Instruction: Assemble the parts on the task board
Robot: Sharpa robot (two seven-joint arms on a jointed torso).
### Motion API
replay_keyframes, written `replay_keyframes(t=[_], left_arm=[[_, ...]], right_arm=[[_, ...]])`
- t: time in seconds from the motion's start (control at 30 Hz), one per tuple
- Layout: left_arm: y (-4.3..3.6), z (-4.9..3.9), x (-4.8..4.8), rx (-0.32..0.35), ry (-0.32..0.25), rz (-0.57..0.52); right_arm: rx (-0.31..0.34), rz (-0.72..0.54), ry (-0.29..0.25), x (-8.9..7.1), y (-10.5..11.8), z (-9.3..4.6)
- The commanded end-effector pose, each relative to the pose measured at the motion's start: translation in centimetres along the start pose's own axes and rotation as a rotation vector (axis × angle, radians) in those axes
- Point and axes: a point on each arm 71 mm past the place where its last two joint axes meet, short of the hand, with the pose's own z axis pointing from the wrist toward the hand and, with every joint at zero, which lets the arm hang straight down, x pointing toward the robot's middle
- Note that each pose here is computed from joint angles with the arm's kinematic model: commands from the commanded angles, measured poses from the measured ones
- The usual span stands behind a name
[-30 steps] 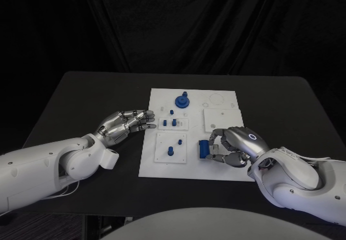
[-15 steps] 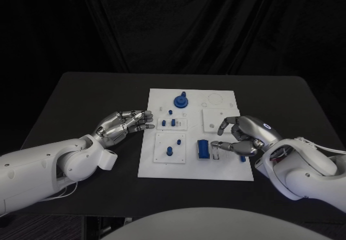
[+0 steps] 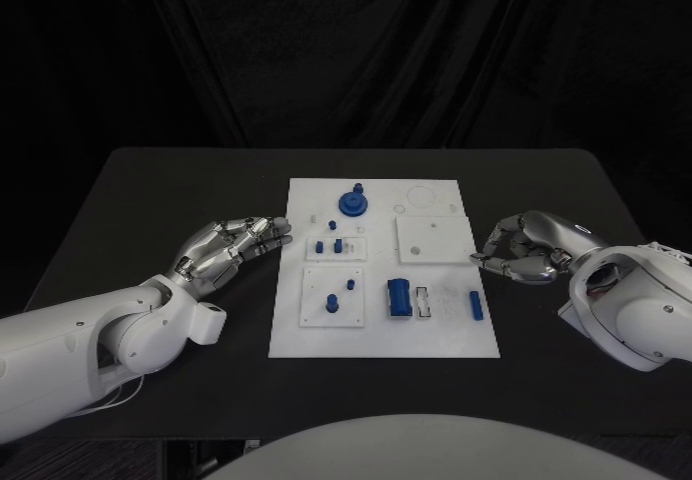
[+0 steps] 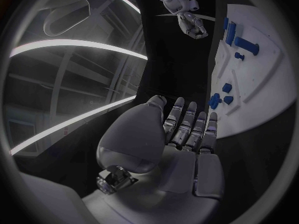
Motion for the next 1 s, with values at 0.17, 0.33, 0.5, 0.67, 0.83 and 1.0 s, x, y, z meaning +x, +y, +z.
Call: replay_keyframes(t=[0.17, 0.33, 0.5, 0.67, 0.83, 1.0], left_arm=[[-1.97, -0.38, 0.46, 0.272, -0.005, 0.131], [-2.02, -0.46, 0.55, 0.274, 0.003, 0.133], [-1.98, -0.49, 0.56, 0.266, 0.012, 0.128], [-1.90, -0.50, 0.51, 0.254, 0.018, 0.123], [-1.81, -0.45, 0.50, 0.243, 0.023, 0.118], [-1.73, -0.42, 0.50, 0.235, 0.028, 0.113]], right_arm=[[0.156, -0.140, 0.107, 0.3, -1.9, -0.3], [0.138, -0.221, 0.114, 0.6, -1.7, -0.2], [0.106, -0.273, 0.124, 1.5, -1.1, 0.0], [0.077, -0.286, 0.136, 2.2, -0.2, 0.1], [0.064, -0.299, 0.152, 3.0, 0.1, 0.1], [0.055, -0.301, 0.164, 3.6, 0.2, 0.0]])
